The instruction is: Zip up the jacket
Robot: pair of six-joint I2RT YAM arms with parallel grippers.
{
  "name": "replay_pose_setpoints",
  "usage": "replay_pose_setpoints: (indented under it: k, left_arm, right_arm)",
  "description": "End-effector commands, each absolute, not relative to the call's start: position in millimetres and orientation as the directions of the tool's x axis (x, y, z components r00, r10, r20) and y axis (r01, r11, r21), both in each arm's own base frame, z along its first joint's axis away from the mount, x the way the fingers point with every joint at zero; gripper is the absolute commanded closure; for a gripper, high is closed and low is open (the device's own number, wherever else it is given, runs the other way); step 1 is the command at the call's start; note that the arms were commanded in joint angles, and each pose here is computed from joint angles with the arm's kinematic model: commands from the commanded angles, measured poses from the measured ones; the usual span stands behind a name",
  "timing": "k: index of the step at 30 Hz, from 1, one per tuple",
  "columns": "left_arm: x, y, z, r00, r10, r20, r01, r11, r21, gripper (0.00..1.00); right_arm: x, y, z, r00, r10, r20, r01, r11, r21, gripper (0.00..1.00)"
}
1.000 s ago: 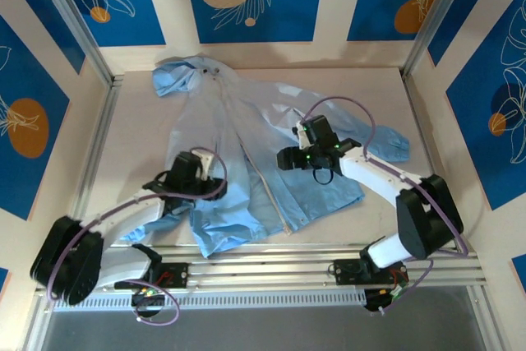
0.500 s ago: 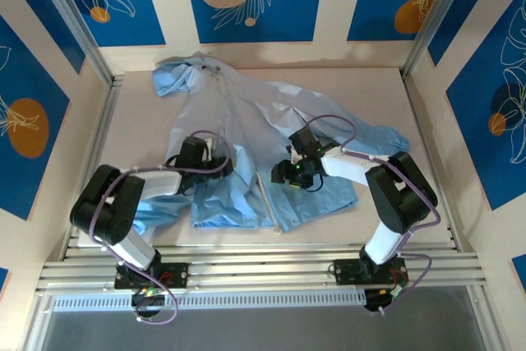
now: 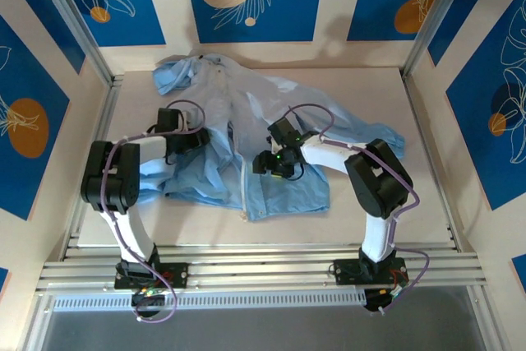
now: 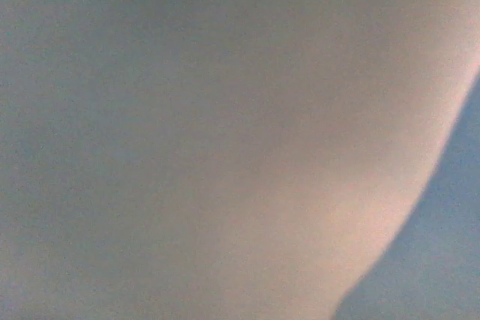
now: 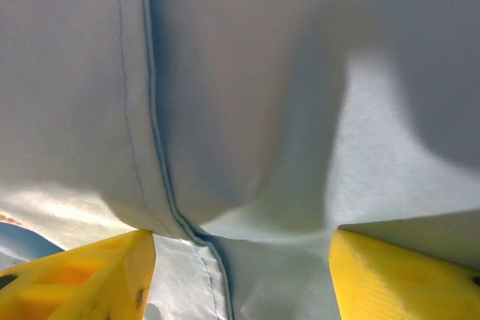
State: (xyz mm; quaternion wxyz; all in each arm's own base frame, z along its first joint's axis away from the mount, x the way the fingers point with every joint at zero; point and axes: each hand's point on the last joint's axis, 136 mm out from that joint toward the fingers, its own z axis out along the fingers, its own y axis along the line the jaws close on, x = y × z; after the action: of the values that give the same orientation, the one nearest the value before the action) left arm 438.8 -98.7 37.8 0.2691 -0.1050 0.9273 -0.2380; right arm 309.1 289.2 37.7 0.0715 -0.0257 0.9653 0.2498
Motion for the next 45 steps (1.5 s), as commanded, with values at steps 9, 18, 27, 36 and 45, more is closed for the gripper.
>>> replay_pose_setpoints:
  k: [9,18,27,36,45]
  left_arm:
    - [354,-72,120,-0.864,-0.159,-0.477,0.016,0.94,-0.342,0.41]
    - [261,-114,106,-0.899,-0.14,-0.416,0.009,0.942,-0.336,0.39]
    - [232,-151,59,-0.926,-0.117,-0.36,0.012,0.942,-0.336,0.37]
    - [236,-174,39,-0.947,-0.062,-0.316,0.051,0.94,-0.336,0.35]
    - [227,-179,38,-0.959,-0.004,-0.283,0.084,0.951,-0.299,0.59]
  right_arm:
    - [272,314,78,-0.982,-0.057,-0.18,-0.142,0.851,0.506,0.3]
    - [250,342,50,-0.989,-0.092,-0.119,-0.141,0.839,0.526,0.33]
    - [232,341,26,-0.993,-0.107,-0.052,-0.119,0.851,0.512,0.55]
    - [225,338,16,-0.998,-0.061,-0.031,-0.068,0.859,0.508,0.58]
    - [219,330,11,-0.999,-0.043,-0.03,-0.052,0.873,0.485,0.6]
